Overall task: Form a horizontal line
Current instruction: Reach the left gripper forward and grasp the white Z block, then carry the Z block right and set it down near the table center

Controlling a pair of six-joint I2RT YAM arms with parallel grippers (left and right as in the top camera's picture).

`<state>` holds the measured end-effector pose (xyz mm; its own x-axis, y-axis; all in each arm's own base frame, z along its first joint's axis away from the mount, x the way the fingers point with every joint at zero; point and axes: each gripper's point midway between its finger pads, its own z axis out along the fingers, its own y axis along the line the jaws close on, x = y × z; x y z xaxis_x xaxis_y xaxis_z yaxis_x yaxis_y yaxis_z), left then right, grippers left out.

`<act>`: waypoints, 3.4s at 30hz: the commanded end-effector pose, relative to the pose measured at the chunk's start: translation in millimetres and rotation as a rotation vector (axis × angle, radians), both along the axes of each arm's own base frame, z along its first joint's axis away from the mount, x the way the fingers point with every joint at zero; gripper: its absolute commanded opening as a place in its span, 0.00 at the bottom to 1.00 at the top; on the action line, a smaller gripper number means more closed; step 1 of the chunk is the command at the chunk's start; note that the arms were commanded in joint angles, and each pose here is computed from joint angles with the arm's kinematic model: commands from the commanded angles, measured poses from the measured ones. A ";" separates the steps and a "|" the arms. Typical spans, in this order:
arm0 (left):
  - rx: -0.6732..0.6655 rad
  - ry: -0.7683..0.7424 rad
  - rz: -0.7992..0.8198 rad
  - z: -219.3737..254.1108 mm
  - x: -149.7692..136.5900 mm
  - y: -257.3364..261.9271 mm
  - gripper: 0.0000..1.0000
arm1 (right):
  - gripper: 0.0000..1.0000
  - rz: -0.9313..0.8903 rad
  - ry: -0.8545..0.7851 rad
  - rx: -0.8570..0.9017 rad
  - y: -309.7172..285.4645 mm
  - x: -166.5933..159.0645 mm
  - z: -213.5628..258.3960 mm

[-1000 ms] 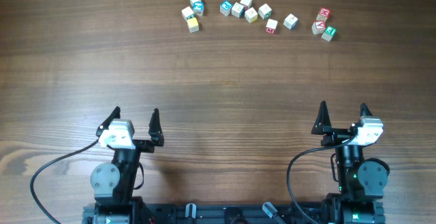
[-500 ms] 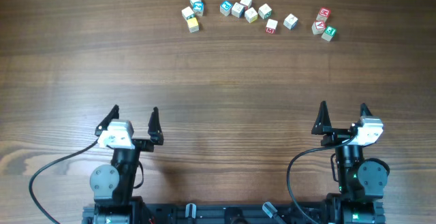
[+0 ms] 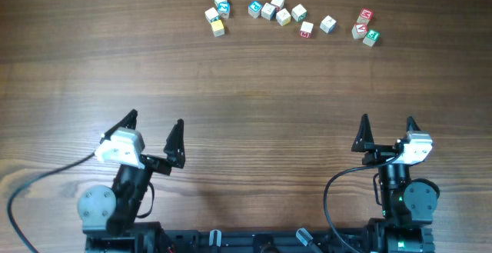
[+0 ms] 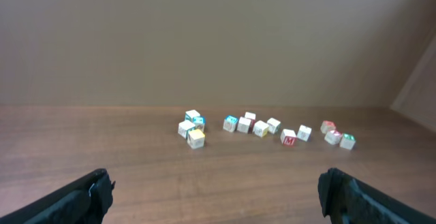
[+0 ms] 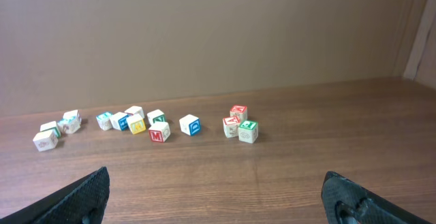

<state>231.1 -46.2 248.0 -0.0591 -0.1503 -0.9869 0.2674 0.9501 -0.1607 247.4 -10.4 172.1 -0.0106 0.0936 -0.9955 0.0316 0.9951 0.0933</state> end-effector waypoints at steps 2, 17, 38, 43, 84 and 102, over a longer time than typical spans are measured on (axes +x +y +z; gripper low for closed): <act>-0.012 0.145 -0.022 27.5 9.2 -4.1 1.00 | 1.00 0.012 -0.006 0.014 1.8 -0.2 1.0; -0.029 0.392 -0.128 44.4 22.3 -21.2 1.00 | 1.00 0.012 -0.006 0.013 1.8 -0.2 1.0; -0.097 0.431 -0.152 146.7 153.3 -31.6 1.00 | 1.00 0.012 -0.006 0.014 1.8 -0.2 1.0; 0.097 0.509 0.012 126.2 219.3 -33.1 1.00 | 1.00 0.012 -0.004 0.014 1.8 0.0 0.5; 0.180 0.722 -0.040 -230.3 400.9 -69.9 0.38 | 1.00 0.012 -0.004 0.014 1.8 0.0 0.5; 0.166 0.574 -0.047 -88.8 387.8 -77.9 0.31 | 1.00 0.012 -0.004 0.014 1.8 0.0 0.5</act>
<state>623.9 -114.1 76.9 -0.6799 0.0251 -0.7329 0.1884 0.9718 -0.1415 247.5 -9.3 171.6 -0.0132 0.0938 -0.9955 0.0250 0.9953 0.0934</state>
